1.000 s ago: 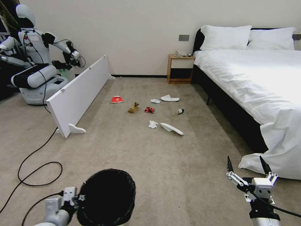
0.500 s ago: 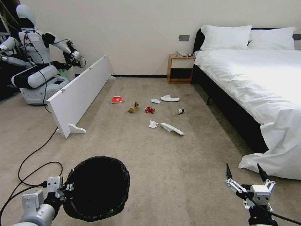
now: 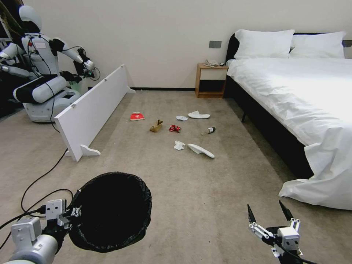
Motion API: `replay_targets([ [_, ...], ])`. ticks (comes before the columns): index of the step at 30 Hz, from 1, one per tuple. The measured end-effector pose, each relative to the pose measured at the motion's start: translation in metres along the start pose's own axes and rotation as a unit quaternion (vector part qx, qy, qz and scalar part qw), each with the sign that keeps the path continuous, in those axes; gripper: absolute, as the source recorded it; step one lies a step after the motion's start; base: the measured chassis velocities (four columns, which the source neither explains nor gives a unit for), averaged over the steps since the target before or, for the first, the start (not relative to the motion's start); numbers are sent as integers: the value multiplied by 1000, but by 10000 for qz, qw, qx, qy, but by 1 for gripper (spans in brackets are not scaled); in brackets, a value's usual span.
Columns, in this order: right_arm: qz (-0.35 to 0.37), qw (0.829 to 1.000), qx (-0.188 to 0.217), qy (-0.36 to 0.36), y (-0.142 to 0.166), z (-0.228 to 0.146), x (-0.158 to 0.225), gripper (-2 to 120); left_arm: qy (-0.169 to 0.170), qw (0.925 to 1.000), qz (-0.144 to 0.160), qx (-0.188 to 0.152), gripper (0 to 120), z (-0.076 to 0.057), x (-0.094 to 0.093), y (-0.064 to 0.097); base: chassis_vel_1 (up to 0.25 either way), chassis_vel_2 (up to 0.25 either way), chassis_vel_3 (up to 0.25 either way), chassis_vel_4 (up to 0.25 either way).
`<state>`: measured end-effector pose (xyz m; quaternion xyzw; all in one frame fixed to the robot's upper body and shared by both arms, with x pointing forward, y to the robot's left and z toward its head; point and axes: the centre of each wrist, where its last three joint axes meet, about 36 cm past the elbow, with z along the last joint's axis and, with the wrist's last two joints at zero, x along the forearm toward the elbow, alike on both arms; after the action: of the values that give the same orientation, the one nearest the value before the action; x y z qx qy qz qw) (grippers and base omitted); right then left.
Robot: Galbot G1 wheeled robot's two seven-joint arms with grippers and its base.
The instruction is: Pick up the trash bin, then pick up the garbage from the floor and place it into the trash bin.
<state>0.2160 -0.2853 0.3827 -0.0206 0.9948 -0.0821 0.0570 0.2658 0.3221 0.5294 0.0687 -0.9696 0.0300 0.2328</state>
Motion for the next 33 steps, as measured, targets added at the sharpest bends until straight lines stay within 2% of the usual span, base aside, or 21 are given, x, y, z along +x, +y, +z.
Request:
replay_targets([
  [33,-185,9997,44,-151,-4,3,-1,100,23,10000,36,60,4,2,-6,0,-85,89,86,-90],
])
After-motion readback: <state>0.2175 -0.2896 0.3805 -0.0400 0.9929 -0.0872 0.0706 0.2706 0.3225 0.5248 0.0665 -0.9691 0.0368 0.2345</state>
